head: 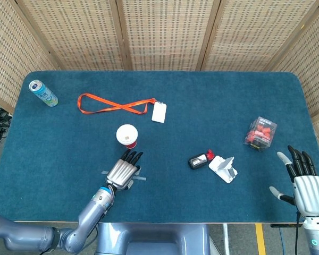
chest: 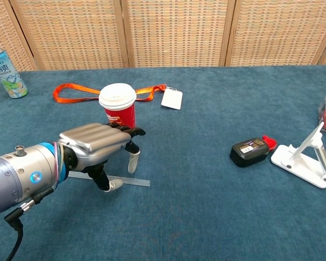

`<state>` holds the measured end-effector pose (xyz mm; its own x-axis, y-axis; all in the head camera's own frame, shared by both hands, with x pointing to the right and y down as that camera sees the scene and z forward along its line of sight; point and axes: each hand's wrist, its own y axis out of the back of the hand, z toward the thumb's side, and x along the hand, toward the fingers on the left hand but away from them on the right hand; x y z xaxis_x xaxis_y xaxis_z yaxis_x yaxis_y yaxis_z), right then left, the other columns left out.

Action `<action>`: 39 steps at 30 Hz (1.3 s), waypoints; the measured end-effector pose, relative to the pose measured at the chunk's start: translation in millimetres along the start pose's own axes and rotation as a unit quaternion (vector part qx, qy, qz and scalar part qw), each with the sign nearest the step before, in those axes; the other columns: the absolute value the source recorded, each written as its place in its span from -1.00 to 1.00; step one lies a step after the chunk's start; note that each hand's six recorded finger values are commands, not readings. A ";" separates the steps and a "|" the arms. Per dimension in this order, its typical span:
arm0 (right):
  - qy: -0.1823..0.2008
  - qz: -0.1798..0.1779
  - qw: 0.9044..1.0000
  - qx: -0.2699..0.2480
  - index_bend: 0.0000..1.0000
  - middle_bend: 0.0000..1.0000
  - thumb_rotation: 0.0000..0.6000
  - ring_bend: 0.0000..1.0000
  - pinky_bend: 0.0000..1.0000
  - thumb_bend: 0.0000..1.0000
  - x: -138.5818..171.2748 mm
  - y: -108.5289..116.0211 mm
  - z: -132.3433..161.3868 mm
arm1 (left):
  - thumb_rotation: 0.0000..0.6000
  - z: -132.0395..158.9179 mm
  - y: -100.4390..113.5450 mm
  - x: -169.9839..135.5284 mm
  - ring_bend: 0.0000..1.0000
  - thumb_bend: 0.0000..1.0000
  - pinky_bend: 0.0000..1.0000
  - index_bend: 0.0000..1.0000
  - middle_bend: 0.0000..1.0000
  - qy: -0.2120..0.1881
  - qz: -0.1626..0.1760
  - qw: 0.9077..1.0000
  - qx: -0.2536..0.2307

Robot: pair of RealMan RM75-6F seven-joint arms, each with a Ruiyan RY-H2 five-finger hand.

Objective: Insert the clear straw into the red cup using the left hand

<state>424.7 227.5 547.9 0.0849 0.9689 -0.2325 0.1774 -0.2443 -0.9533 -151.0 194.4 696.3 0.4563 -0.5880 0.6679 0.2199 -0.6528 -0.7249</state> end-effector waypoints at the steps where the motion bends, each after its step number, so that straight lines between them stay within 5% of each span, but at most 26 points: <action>1: 0.000 0.000 1.000 0.000 -0.64 -1.00 1.00 -1.00 -1.00 -0.88 0.0 0.3 -0.1 | 1.00 0.3 -0.8 0.9 -1.00 -0.27 -1.00 -0.09 -1.00 0.001 -0.001 1.000 0.002; 26: 0.001 -0.005 1.000 -0.001 -0.63 -1.00 1.00 -1.00 -1.00 -0.88 0.4 1.9 0.5 | 1.00 -5.7 -15.3 9.8 -1.00 -0.25 -1.00 0.01 -1.00 0.021 -0.021 1.000 0.011; 31: 0.003 -0.006 1.000 -0.002 -0.63 -1.00 1.00 -1.00 -1.00 -0.88 0.4 2.1 1.1 | 1.00 -5.7 -15.8 9.8 -1.00 -0.07 -1.00 0.09 -1.00 0.021 -0.018 1.000 0.011; 39: 0.004 -0.009 1.000 -0.003 -0.63 -1.00 1.00 -1.00 -1.00 -0.88 0.9 3.5 2.1 | 1.00 -7.1 -18.1 8.9 -1.00 -0.06 -1.00 0.12 -1.00 0.023 -0.018 0.999 0.014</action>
<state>423.4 227.6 543.9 0.0901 0.9727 -0.2137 0.1840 -0.2271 -0.9563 -157.0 197.6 716.5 0.4068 -0.5860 0.7008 0.2593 -0.6615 -0.7037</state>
